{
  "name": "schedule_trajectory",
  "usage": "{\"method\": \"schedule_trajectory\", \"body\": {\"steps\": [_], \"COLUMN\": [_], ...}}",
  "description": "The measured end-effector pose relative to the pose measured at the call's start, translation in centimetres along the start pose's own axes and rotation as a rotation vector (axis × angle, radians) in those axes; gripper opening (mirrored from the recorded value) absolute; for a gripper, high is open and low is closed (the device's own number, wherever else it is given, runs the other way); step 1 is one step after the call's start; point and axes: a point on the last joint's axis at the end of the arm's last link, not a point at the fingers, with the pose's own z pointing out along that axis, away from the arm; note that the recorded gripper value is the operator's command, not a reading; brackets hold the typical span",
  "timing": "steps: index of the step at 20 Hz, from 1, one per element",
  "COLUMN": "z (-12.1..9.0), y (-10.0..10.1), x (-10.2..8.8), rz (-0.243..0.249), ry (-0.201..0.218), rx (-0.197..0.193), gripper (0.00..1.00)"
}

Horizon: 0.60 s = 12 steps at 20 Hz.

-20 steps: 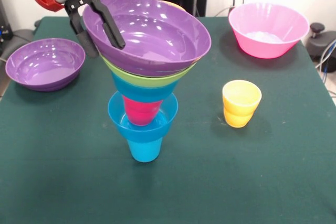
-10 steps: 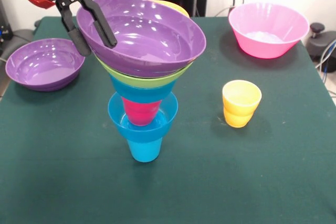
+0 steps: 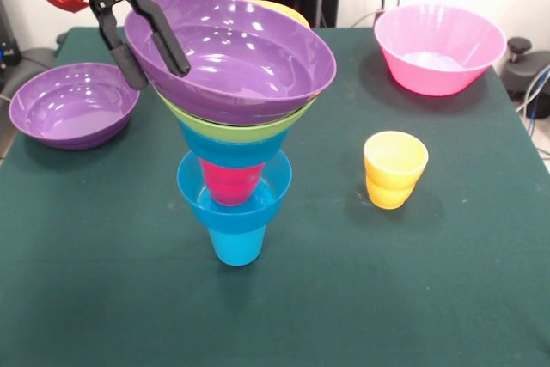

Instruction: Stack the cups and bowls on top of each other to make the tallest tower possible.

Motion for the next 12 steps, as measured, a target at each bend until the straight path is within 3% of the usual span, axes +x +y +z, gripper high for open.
{"method": "schedule_trajectory", "body": {"steps": [12], "z": [0.2], "y": [1.0], "x": [0.5], "rz": [-0.004], "ry": [0.026], "rx": [0.000], "gripper": [1.00]}}
